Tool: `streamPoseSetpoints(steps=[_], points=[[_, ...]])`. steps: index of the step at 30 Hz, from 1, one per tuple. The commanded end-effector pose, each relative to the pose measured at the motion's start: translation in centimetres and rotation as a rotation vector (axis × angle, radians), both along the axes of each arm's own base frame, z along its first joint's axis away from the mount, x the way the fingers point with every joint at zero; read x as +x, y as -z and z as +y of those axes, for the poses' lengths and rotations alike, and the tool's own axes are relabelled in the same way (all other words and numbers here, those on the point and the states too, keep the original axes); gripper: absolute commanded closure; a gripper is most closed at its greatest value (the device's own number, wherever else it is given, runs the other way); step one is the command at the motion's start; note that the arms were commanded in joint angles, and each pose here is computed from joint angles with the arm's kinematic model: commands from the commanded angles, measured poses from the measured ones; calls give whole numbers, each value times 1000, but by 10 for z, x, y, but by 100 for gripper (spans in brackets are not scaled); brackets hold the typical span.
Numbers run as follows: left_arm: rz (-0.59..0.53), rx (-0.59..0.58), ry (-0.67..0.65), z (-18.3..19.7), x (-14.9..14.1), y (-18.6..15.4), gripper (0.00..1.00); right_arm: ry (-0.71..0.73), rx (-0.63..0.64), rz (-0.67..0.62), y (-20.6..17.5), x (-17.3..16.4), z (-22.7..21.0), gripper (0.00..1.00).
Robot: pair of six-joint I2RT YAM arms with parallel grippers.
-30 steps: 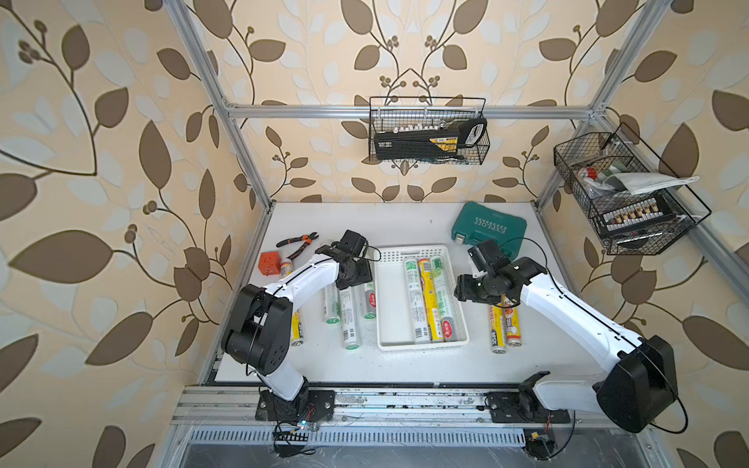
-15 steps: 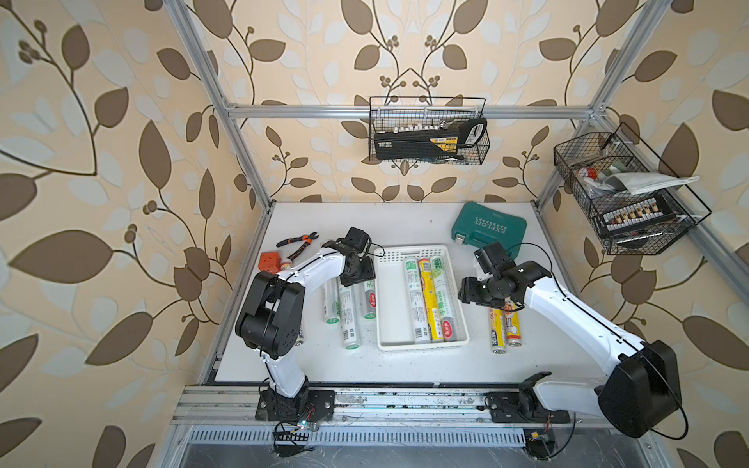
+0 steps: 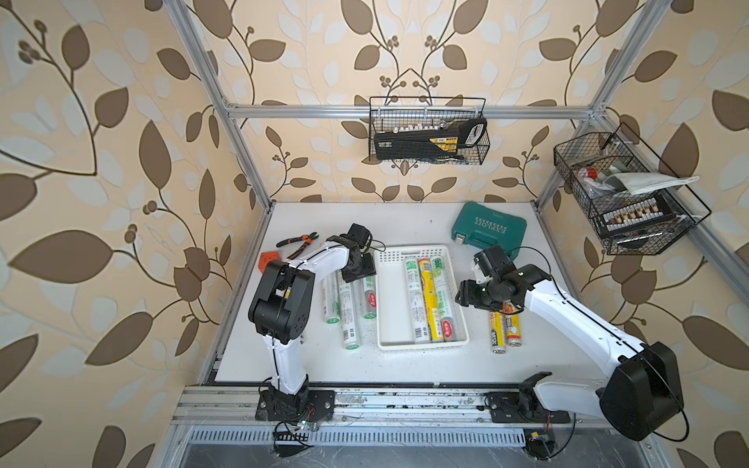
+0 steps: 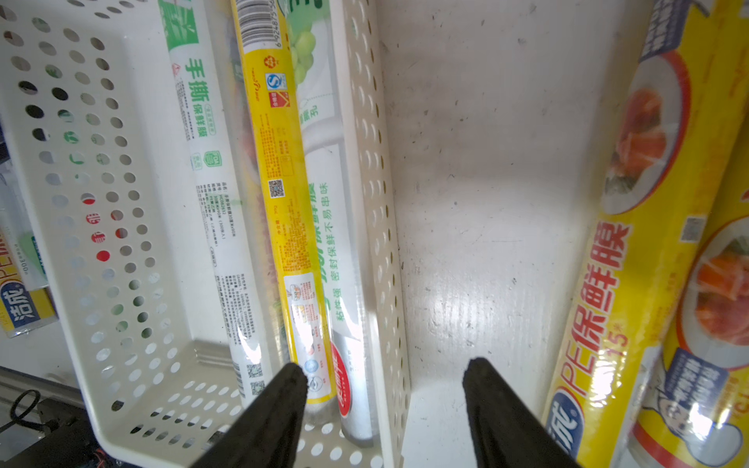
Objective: Put the plastic wrap into the basket
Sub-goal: Pick up the plastic wrap from the center of the board.
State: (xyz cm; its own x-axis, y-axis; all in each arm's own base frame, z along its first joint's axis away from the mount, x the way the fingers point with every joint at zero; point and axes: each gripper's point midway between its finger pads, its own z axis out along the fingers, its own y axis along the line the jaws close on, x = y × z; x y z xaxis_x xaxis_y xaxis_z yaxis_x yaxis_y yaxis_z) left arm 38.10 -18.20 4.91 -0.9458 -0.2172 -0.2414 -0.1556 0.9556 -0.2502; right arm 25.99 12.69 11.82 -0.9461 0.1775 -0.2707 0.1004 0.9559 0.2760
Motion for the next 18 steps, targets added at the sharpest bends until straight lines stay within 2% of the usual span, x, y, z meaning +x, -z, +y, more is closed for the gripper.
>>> streamPoseSetpoints(steps=[1,10,18], points=[[-10,-24,41,-12,10,-3,40,4,41,7,1,-3,5,35],[7,-11,56,-15,18,7,43,7,65,23,8,-7,8,35],[-2,2,63,-13,18,2,62,7,65,21,8,-7,7,35]])
